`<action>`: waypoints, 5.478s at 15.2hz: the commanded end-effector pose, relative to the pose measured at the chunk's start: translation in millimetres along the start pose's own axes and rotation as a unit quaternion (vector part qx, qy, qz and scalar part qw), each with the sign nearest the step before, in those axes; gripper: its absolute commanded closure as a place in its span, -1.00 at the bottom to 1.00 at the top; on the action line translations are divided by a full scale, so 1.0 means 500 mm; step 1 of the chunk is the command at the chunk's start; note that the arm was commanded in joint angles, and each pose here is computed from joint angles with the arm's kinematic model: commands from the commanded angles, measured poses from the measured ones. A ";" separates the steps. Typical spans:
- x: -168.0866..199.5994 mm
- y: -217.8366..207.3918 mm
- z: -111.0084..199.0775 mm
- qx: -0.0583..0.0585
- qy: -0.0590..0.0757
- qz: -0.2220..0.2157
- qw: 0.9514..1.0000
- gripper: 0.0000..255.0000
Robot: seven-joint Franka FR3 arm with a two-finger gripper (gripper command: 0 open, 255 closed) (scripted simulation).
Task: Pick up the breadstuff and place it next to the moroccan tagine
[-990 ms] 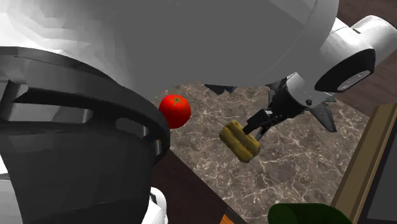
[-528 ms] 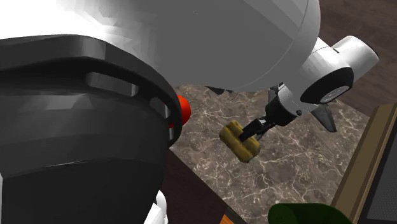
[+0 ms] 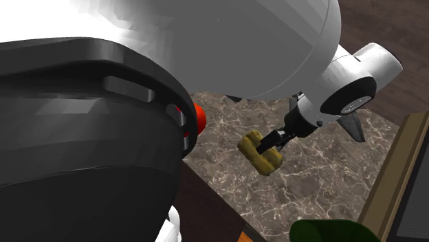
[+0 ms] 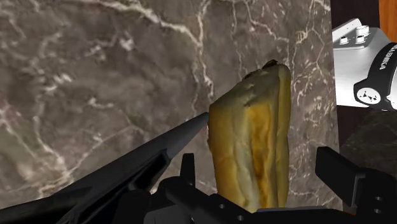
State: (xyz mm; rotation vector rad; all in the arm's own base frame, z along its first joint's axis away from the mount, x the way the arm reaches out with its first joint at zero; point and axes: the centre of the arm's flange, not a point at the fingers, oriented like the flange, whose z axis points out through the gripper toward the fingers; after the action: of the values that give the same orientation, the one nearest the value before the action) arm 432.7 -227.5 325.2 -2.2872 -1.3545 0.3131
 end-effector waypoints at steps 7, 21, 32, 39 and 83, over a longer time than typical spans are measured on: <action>0.000 0.000 0.001 0.001 0.000 0.000 1.000 1.00; 0.004 -0.052 -0.091 0.001 0.000 0.000 1.000 1.00; 0.008 -0.110 -0.192 0.001 0.000 0.000 1.000 1.00; 0.011 -0.146 -0.256 0.001 0.000 0.000 1.000 1.00; 0.096 -0.392 -0.609 0.001 0.000 0.000 1.000 1.00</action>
State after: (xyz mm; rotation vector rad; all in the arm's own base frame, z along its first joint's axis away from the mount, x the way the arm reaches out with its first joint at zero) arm 431.6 -197.7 687.0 -2.2836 -1.3581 0.3134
